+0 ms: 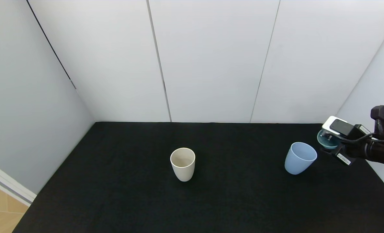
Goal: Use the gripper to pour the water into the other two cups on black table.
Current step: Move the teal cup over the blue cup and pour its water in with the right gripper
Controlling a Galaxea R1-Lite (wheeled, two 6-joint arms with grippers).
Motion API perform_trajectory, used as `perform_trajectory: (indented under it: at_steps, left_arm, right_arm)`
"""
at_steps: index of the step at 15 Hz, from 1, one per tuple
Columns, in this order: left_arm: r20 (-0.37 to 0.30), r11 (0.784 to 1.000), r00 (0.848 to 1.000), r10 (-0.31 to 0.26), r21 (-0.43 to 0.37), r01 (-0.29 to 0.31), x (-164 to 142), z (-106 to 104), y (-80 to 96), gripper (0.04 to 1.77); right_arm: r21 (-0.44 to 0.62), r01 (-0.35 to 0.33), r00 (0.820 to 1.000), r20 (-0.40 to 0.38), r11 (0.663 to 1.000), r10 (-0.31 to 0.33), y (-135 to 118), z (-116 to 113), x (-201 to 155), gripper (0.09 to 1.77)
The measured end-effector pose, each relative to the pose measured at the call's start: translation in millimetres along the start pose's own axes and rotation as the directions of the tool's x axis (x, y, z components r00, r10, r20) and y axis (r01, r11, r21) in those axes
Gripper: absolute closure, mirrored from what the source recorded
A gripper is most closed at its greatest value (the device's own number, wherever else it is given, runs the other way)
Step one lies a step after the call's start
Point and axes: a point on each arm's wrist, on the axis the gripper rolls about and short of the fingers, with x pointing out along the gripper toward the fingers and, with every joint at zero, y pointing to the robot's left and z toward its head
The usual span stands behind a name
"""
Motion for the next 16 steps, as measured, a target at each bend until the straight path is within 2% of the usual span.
perform_trajectory:
  at_steps: [6,12,16]
  left_arm:
    - [0.000,1.000,1.000,0.000,0.000,0.000,0,0,0.0,0.09]
    - [0.000,1.000,1.000,0.000,0.000,0.000,0,0,0.0,0.09]
    - [0.000,1.000,1.000,0.000,0.000,0.000,0,0,0.0,0.09]
  right_arm:
    - [-0.093,0.015,1.000,-0.021,0.996,-0.017,7,10,1,0.63]
    - [-0.198,0.050,0.997,-0.044,0.979,-0.060,6,16,0,0.63]
    - [-0.229,0.065,0.996,-0.047,0.971,-0.078,4,19,-1,0.63]
